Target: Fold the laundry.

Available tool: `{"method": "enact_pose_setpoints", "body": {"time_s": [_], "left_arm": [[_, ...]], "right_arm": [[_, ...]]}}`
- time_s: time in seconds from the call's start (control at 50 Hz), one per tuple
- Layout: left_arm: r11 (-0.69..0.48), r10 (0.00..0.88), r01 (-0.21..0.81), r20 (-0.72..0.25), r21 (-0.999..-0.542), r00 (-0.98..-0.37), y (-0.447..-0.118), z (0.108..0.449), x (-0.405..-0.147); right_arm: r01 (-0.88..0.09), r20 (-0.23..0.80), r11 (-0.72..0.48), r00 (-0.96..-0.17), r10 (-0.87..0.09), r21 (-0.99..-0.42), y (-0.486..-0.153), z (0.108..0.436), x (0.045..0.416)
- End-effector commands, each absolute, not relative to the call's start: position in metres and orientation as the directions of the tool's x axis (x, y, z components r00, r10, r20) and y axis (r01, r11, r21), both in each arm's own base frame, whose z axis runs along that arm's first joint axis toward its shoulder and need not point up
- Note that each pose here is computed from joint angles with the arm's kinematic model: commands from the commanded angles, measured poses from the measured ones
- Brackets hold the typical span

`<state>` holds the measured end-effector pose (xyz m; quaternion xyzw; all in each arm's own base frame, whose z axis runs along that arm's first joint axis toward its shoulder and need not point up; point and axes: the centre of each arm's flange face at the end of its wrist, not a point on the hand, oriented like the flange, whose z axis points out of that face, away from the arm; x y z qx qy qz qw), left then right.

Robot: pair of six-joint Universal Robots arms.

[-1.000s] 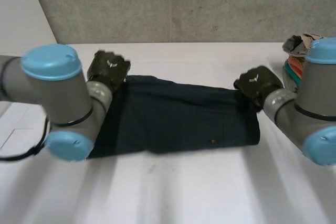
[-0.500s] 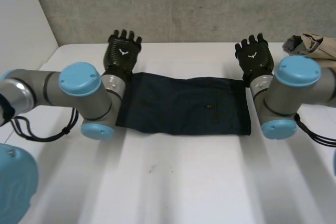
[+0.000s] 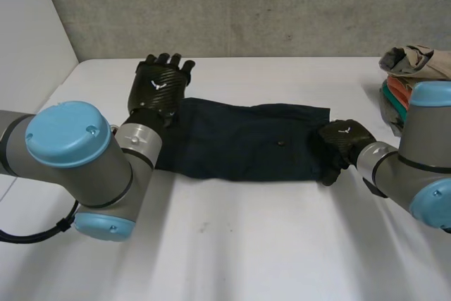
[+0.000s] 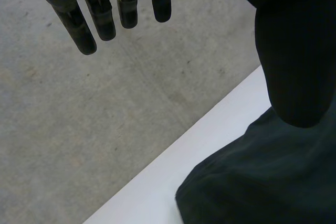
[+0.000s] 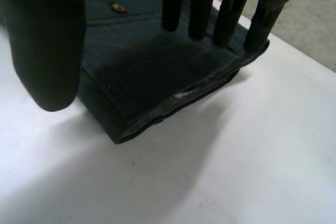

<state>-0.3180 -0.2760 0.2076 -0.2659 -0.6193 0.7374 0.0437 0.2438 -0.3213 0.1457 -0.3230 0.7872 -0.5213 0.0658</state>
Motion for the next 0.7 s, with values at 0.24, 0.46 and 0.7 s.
{"method": "enact_pose_setpoints", "body": {"time_s": [0.24, 0.46, 0.7], "left_arm": [[-0.277, 0.389, 0.236, -0.333, -0.932, -0.859, -0.264, 0.233, -0.317], [-0.294, 0.375, 0.223, -0.327, -0.929, -0.868, -0.258, 0.246, -0.309], [-0.310, 0.357, 0.214, -0.322, -0.926, -0.877, -0.254, 0.256, -0.304]], "right_arm": [[-0.475, 0.341, 0.223, -0.824, -0.454, -0.852, -0.350, 0.159, 0.195], [-0.694, 0.643, -0.043, -0.640, -0.422, -0.719, -0.346, 0.203, 0.205], [-0.375, 0.695, -0.587, -0.330, -0.639, -0.718, -0.233, 0.183, 0.356]]}}
